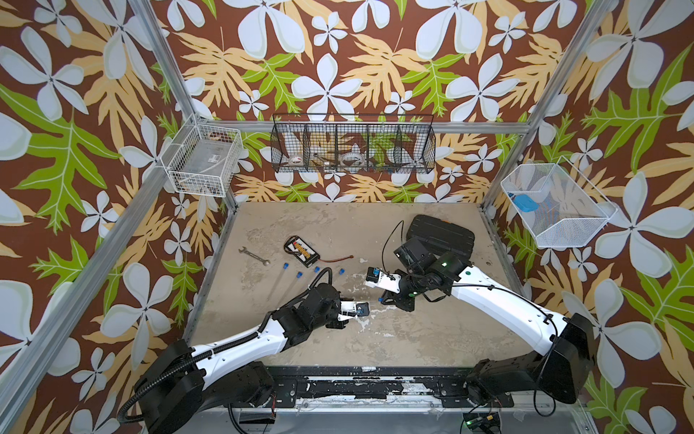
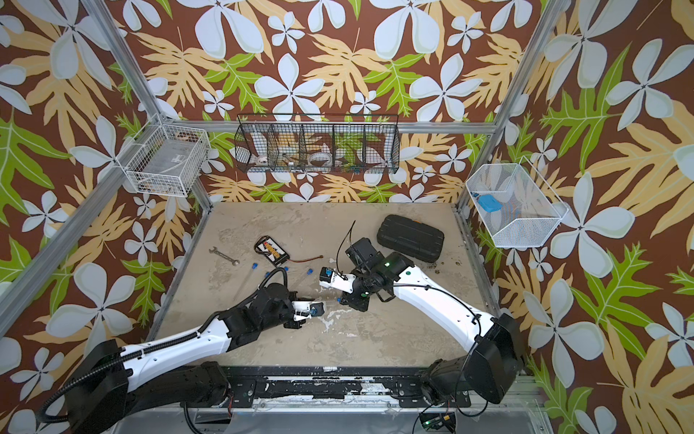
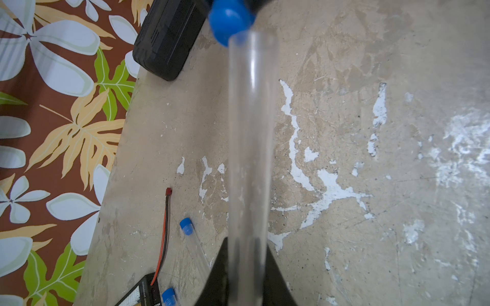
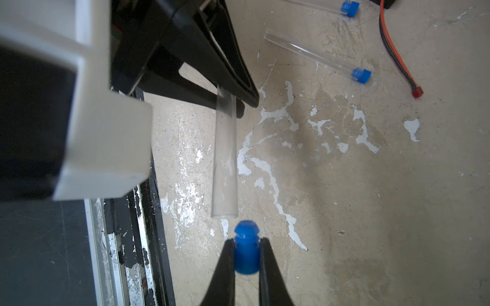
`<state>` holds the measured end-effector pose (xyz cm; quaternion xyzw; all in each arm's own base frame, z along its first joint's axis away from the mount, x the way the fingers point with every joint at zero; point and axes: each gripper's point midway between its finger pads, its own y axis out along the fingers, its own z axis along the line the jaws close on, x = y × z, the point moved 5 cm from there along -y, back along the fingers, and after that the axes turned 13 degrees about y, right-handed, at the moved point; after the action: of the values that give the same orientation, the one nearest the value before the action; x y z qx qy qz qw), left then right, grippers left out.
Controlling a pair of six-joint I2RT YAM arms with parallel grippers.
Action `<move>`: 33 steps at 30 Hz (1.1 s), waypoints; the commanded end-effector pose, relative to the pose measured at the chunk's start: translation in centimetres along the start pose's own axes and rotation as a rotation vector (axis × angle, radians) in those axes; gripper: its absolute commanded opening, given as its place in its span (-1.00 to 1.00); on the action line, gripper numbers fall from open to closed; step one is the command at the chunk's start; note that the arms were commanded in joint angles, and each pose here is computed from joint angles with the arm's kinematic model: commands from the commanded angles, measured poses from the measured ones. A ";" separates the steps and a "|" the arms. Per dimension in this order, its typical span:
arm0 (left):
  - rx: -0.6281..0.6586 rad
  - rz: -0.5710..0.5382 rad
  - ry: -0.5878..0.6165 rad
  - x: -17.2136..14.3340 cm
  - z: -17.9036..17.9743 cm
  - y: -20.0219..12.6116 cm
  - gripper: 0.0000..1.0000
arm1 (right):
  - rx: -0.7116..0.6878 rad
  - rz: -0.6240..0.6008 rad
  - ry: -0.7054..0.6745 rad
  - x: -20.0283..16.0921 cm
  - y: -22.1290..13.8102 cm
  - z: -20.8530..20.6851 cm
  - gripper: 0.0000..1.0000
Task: Insert stoppers into test tubes
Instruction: Insert the stopper into the test tube.
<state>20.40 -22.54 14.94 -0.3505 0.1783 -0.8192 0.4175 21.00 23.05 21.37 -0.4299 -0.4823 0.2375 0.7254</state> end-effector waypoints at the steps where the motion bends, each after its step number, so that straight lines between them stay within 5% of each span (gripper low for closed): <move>1: 0.027 0.026 -0.007 -0.2 0.6 0.1 -1.00 | 0.013 0.012 0.010 -0.2 -0.1 0.3 -0.80; 33: 0.038 0.010 0.009 0.5 0.8 0.0 -1.00 | 0.042 0.011 -0.006 0.8 1.3 0.6 -0.83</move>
<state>20.65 -22.56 14.91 -0.3410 0.1796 -0.8146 0.4335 20.98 24.20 20.70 -0.4232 -0.4770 0.2501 0.7285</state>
